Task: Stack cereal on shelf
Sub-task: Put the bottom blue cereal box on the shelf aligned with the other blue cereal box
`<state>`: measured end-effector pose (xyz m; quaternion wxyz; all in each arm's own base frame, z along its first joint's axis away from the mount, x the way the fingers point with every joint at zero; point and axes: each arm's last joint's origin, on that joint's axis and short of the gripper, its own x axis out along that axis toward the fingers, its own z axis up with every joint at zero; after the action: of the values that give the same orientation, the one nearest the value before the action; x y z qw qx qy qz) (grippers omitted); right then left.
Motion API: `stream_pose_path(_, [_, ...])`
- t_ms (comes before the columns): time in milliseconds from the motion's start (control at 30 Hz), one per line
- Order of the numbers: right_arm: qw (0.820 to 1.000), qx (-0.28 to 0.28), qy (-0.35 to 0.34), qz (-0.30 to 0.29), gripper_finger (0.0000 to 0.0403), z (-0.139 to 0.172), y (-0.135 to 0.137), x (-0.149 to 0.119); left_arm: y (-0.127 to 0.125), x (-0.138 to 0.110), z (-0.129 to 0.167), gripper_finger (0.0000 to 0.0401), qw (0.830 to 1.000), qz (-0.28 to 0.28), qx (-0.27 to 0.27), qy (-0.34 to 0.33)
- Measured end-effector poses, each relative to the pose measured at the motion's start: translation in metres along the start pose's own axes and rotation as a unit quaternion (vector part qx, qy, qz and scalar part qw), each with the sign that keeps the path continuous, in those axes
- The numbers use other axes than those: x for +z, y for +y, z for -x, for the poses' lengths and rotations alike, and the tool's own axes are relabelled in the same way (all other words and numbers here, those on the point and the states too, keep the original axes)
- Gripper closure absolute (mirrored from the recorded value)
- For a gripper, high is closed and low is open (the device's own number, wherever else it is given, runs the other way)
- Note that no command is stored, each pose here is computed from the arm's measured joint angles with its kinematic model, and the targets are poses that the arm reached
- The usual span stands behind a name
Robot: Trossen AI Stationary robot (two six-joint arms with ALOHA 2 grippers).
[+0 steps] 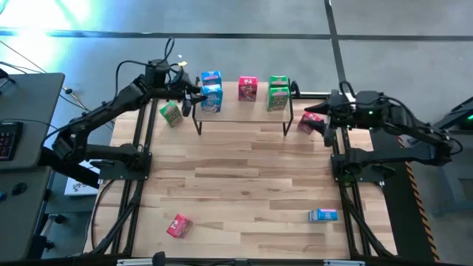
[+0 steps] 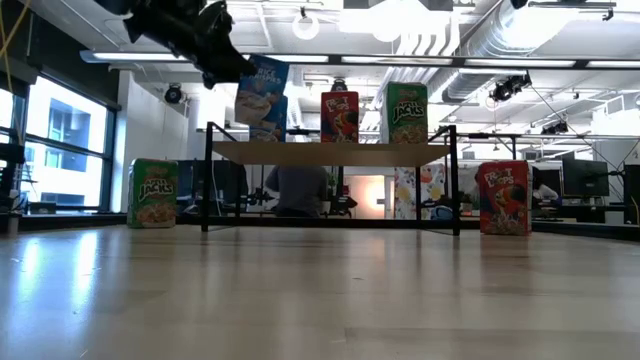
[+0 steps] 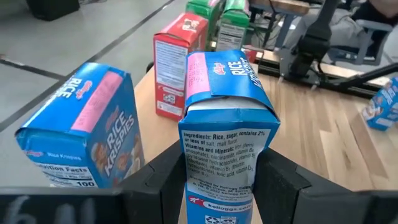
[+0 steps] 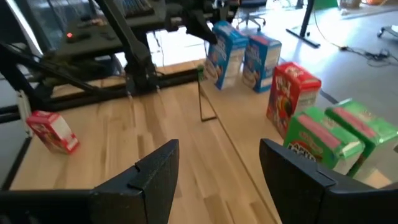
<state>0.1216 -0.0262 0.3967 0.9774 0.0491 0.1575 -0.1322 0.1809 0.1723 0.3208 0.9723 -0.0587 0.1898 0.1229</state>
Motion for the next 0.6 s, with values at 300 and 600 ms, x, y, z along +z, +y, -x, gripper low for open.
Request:
stream_pose_path(300, [1.0, -0.007, 0.013, -0.007, 0.0187, -0.012, 0.0, -0.003, 0.01, -0.009, -0.014, 0.0253, 0.999, -0.026, -0.009, 0.023])
stream_pose_path(600, [1.0, -0.007, 0.012, 0.0, 0.0187, -0.011, 0.0, -0.003, 0.015, -0.009, -0.022, 0.0253, 0.998, -0.062, -0.006, 0.015])
